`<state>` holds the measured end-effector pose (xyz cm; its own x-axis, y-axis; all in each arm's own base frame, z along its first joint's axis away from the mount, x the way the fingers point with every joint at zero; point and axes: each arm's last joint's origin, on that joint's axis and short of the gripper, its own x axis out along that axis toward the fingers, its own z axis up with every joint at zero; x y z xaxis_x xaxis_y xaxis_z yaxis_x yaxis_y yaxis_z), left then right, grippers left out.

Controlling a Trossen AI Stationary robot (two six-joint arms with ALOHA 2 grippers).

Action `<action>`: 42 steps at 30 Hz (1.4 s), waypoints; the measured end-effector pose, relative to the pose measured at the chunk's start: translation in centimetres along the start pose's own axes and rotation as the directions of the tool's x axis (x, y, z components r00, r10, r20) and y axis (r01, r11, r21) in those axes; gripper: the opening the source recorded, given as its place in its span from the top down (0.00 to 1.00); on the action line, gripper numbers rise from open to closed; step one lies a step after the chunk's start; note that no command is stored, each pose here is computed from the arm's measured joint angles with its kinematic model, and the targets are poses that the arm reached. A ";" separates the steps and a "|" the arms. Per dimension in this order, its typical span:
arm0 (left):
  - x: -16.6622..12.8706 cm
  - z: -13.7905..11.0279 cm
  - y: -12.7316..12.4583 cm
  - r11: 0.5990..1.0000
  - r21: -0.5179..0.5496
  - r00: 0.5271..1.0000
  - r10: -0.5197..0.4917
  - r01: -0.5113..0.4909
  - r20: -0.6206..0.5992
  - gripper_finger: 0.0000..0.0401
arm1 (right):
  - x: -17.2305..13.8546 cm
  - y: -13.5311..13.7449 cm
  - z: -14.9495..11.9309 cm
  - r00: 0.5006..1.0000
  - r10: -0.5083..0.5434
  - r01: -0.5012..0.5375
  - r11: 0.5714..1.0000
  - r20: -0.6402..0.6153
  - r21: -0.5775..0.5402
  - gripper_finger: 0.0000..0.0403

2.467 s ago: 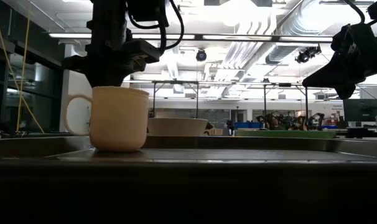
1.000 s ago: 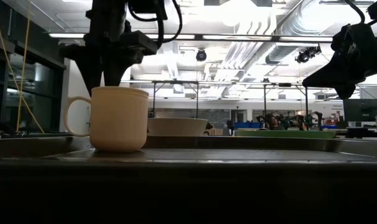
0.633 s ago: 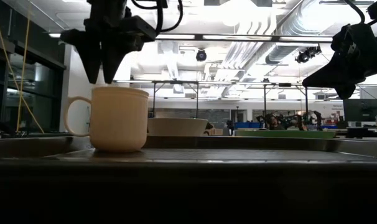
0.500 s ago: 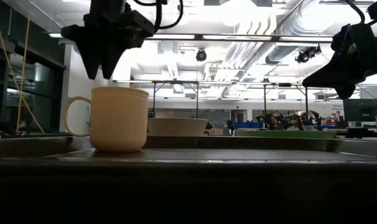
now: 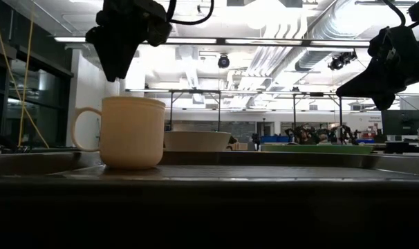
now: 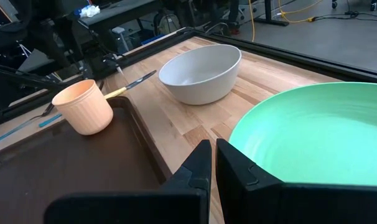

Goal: Set up tray
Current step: Put the green plate on the black tray

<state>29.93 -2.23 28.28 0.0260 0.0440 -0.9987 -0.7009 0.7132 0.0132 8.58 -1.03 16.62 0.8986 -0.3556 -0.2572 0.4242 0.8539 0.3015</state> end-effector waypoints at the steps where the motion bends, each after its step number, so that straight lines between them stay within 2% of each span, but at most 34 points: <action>1: 0.0 0.0 0.0 1.000 0.004 1.000 0.000 0.000 0.001 0.47 | 0.0 0.0 0.0 1.000 0.000 0.000 1.000 0.000 0.000 1.00; 4: 0.0 0.0 0.0 1.000 -0.030 1.000 0.009 -0.009 0.012 0.47 | 0.0 0.0 0.0 1.000 0.000 0.000 1.000 0.000 0.000 1.00; 9: 0.0 0.0 0.4 0.969 -0.236 0.997 0.076 -0.066 0.034 0.47 | 0.0 0.0 0.0 1.000 -0.002 0.002 1.000 0.005 0.002 1.00; 12: -0.1 -0.3 1.4 0.923 -0.353 0.988 0.155 -0.151 -0.015 0.47 | 0.0 0.0 0.0 1.000 -0.001 0.001 1.000 0.007 0.002 1.00; 14: -0.2 -0.6 2.0 0.876 -0.430 0.976 0.211 -0.216 -0.061 0.47 | 0.0 0.0 0.0 1.000 -0.001 0.001 1.000 0.008 0.003 1.00; 16: -0.1 -0.5 2.4 0.834 -0.501 0.971 0.225 -0.232 -0.076 0.47 | 0.0 0.0 0.0 1.000 -0.001 0.001 1.000 0.009 0.003 1.00; 22: -0.6 -0.1 3.4 0.804 -0.557 0.976 0.204 -0.208 -0.071 0.47 | 0.0 0.0 0.1 1.000 0.001 -0.001 1.000 0.011 0.004 1.00; 24: -0.6 0.3 3.9 0.803 -0.561 0.978 0.197 -0.203 -0.072 0.47 | 0.0 0.0 0.1 1.000 0.001 -0.001 1.000 0.011 0.004 1.00; 30: -1.1 0.5 4.6 0.842 -0.502 0.978 0.203 -0.196 -0.041 0.47 | 0.0 0.0 0.1 1.000 0.001 -0.001 1.000 0.012 0.004 1.00; 34: -1.2 0.9 5.2 0.837 -0.511 0.977 0.211 -0.196 -0.030 0.47 | 0.0 0.0 0.1 1.000 -0.001 0.001 1.000 0.014 0.005 1.00; 42: -1.2 2.6 6.3 0.866 -0.479 0.984 0.175 -0.145 0.020 0.47 | 0.0 0.0 0.1 1.000 -0.017 0.017 1.000 0.021 0.005 1.00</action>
<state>27.28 4.02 29.67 -0.0831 0.1825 -0.9797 -0.9520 0.2761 0.1322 8.60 -1.09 16.71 0.8932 -0.3784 -0.2427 0.4403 0.8456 0.3019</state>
